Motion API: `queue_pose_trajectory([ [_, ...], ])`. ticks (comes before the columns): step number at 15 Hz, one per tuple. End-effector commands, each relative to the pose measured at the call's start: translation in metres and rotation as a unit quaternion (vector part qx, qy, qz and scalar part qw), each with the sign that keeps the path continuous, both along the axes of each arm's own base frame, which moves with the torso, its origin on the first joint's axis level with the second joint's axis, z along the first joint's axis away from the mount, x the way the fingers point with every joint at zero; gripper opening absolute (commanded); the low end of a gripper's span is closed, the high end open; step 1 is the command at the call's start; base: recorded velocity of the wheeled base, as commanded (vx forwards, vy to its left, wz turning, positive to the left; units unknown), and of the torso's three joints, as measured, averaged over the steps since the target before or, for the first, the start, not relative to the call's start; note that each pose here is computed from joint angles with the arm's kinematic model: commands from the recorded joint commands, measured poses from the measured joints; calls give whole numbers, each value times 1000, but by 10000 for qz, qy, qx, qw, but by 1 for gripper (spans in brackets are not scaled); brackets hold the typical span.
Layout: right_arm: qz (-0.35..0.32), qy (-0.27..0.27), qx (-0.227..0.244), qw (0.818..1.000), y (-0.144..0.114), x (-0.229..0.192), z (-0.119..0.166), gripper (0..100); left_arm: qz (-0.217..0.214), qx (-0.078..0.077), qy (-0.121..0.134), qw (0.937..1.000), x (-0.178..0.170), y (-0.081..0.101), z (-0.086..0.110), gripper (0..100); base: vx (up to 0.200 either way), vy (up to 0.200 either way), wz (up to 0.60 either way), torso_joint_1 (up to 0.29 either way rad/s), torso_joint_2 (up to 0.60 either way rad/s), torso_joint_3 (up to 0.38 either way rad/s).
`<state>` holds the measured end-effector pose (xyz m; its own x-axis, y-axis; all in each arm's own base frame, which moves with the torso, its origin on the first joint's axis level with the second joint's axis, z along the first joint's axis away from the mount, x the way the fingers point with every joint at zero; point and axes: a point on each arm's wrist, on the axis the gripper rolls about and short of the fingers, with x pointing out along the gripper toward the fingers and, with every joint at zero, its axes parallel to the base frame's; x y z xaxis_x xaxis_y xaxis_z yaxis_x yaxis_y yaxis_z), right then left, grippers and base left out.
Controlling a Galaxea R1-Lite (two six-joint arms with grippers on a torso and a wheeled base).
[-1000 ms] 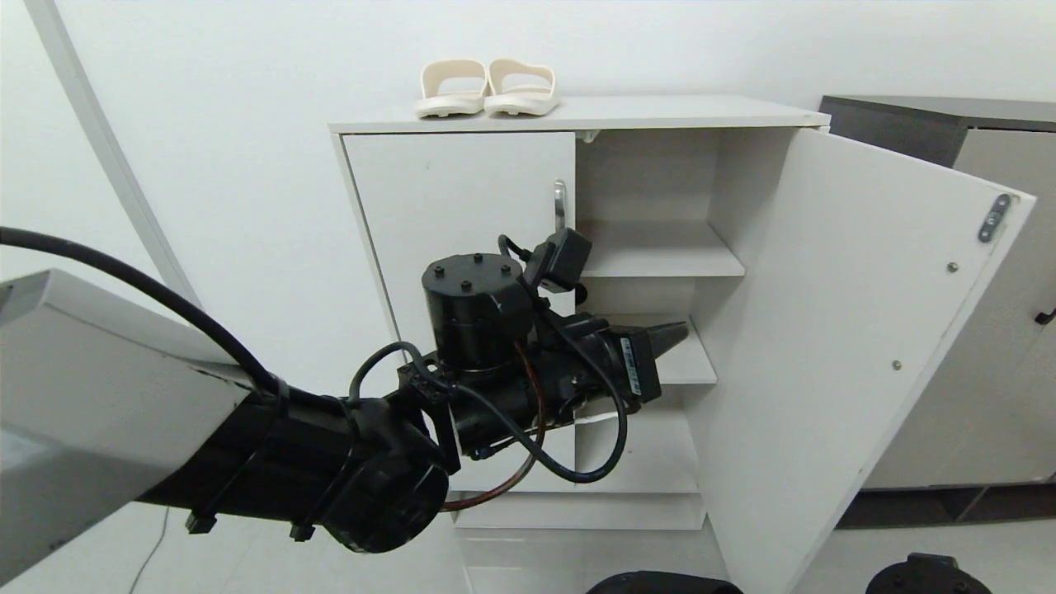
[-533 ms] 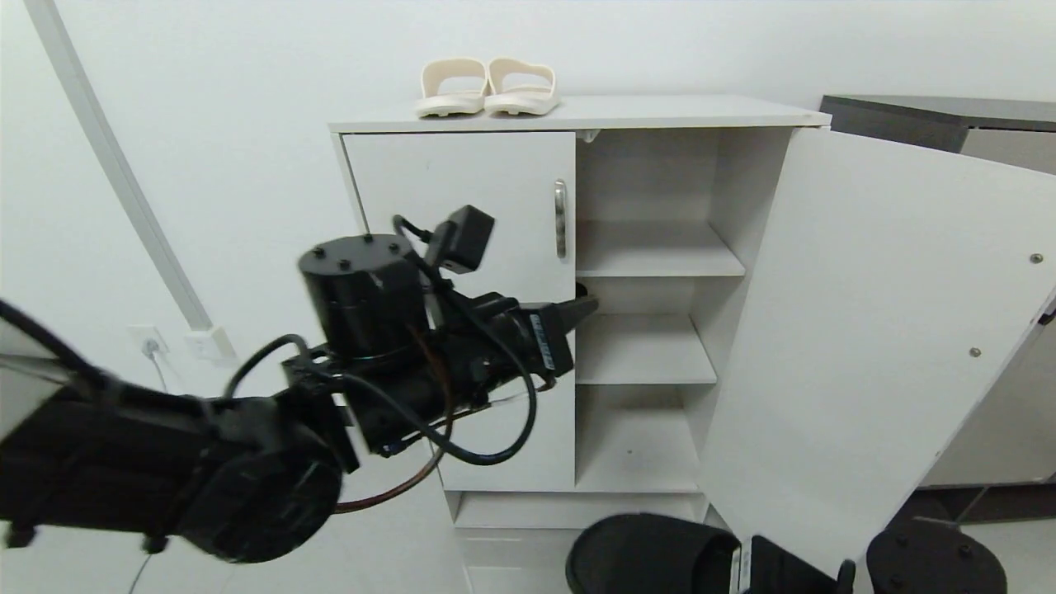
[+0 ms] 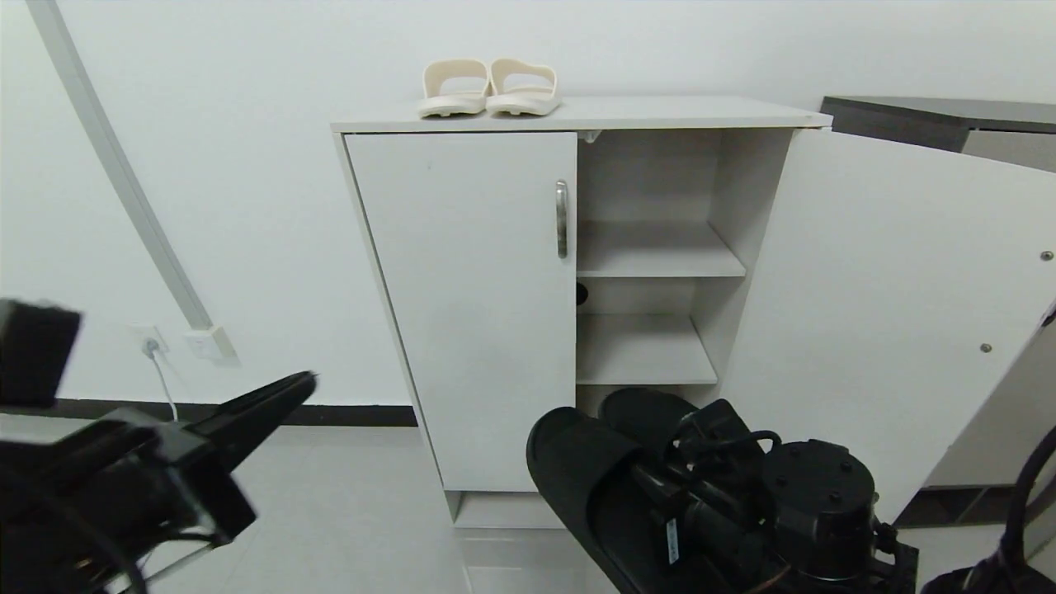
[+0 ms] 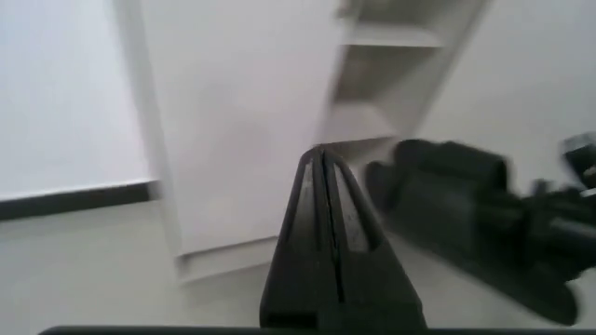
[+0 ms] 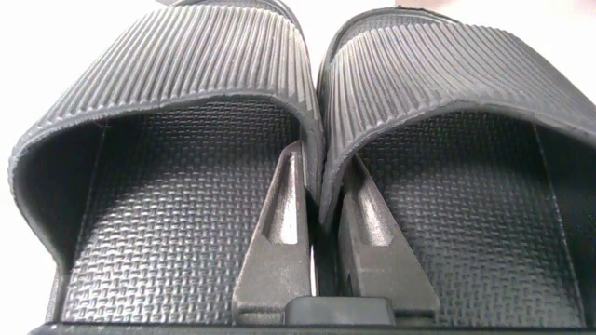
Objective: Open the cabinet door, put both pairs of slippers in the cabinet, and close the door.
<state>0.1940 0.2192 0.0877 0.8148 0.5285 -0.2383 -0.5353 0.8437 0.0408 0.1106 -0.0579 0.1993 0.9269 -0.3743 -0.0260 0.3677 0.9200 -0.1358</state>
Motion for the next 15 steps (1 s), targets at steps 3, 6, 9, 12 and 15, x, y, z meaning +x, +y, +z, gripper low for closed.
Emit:
queue_pose_trajectory([
  [3, -47, 113, -115, 9999, 5, 7, -13, 0, 1978, 375, -286, 9791, -121, 63, -67, 0, 0, 0, 0, 0, 0, 0],
  [6, -55, 87, -87, 9999, 4, 7, -13, 0, 1959, 348, -120, 9799, -132, 65, -98, 0, 0, 0, 0, 0, 0, 0],
  [9, -62, 62, -57, 9999, 4, 7, -13, 0, 1950, 420, -165, 9798, -126, 64, -114, 0, 0, 0, 0, 0, 0, 0],
  [12, -61, 78, -87, 9999, 4, 7, -15, 0, 1581, 611, -29, 9855, -126, 62, -118, 0, 0, 0, 0, 0, 0, 0],
  [15, -66, 79, -99, 9999, 4, 7, -17, 0, 1895, 728, 187, 9790, -126, 61, -121, 0, 0, 0, 0, 0, 0, 0],
])
